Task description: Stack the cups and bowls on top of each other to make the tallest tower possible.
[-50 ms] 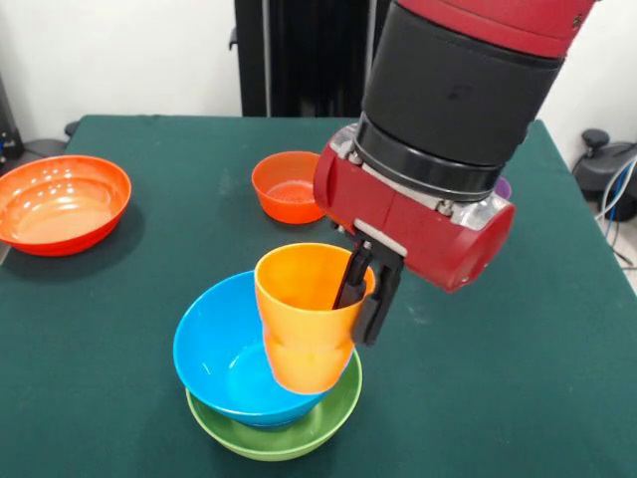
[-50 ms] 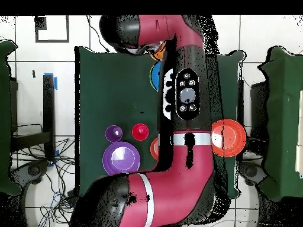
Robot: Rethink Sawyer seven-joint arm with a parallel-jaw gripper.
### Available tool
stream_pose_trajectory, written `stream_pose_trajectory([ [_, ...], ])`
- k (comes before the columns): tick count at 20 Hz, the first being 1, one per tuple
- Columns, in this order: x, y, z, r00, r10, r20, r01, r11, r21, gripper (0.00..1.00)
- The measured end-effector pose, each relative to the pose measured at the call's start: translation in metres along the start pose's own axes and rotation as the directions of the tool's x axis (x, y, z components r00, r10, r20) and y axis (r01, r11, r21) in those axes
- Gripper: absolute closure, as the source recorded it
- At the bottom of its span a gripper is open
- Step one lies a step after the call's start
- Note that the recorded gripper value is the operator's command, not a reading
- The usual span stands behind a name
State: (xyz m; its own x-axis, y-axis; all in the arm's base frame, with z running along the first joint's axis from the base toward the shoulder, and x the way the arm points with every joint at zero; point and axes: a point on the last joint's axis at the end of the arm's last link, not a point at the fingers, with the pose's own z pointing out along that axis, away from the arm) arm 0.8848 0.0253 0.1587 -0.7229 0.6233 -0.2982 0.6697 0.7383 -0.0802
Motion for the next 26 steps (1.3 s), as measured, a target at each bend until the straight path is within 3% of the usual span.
stream_pose_trajectory([
  [9,0.002,-0.012,0.014,0.9999,-0.001,0.016,0.001,1.0,-0.01,1.0],
  [17,0.01,-0.023,0.021,1.0,-0.002,0.005,0.002,1.0,-0.008,1.0],
  [26,0.013,-0.025,0.02,1.0,0.007,0.003,-0.007,1.0,-0.002,1.0],
])
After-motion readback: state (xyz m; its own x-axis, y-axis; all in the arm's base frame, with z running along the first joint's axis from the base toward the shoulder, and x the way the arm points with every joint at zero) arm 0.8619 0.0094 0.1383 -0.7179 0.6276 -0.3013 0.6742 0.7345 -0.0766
